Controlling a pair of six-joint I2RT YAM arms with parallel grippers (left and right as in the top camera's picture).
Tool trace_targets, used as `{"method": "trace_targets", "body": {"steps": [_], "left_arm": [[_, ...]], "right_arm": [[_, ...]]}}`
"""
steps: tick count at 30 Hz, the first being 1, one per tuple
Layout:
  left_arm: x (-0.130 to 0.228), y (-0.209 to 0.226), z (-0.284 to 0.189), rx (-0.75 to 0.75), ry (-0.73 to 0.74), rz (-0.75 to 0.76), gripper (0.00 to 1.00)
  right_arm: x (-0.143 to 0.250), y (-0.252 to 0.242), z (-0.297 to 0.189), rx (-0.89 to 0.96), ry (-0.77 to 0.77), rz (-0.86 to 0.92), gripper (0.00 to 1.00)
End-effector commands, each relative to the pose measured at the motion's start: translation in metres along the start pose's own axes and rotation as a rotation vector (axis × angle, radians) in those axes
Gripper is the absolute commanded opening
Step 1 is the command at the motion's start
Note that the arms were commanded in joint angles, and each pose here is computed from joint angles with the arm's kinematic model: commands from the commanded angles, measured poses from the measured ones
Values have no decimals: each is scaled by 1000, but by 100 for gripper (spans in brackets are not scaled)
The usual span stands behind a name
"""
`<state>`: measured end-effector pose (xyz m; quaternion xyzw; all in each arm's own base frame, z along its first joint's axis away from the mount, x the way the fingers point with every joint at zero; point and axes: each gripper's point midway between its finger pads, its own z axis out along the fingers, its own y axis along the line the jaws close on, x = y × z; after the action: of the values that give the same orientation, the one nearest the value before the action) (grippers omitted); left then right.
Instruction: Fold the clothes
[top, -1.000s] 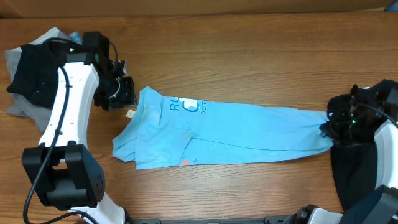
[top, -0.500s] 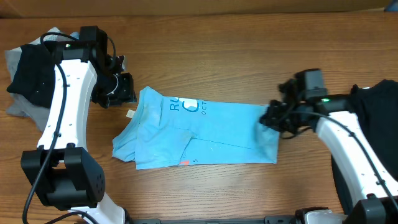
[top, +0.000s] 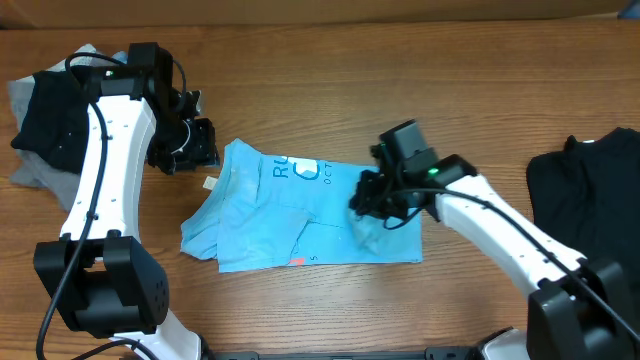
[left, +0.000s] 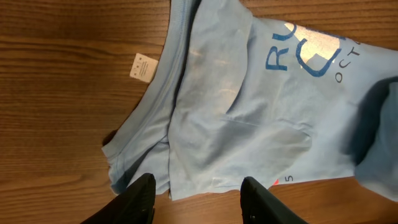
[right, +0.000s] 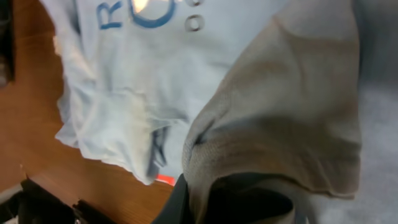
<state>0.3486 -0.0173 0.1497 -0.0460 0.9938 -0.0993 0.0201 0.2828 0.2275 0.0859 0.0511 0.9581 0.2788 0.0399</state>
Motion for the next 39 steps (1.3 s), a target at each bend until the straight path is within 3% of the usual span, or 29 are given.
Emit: {"method": "trace_targets", "body": {"steps": [1, 4, 6, 7, 10, 14, 21, 28, 29, 31, 39], "left_arm": [[-4, -3, -13, 14, -41, 24, 48], [-3, -3, -13, 14, -40, 24, 48], [-3, -3, -13, 13, -38, 23, 48], [-3, -3, -13, 13, -38, 23, 48], [-2, -3, -13, 13, -35, 23, 48], [-1, -3, -13, 13, -29, 21, 48], [-1, -3, -13, 12, -28, 22, 49], [-2, -3, -13, 13, -34, 23, 51], [-2, -3, -13, 13, -34, 23, 52], [-2, -3, -13, 12, -33, 23, 52], [-2, -3, -13, 13, -33, 23, 51]], "right_arm": [[-1, 14, 3, -29, -3, 27, 5], [1, 17, 6, -31, 0, 27, 8], [0, 16, 7, -26, -3, 39, 39], [0, 17, 7, -27, -2, 39, 42], [6, 26, 6, -78, 34, 25, 42], [0, 28, -5, -98, 13, -18, 34], [-18, -17, -23, 2, -34, 111, 28], [-20, -57, -3, 134, -42, 252, 22], [-20, -56, 1, 122, -31, 250, 25], [-19, -52, 10, 88, 2, 241, 55], [-6, -61, 36, 89, 109, 273, 53]]}}
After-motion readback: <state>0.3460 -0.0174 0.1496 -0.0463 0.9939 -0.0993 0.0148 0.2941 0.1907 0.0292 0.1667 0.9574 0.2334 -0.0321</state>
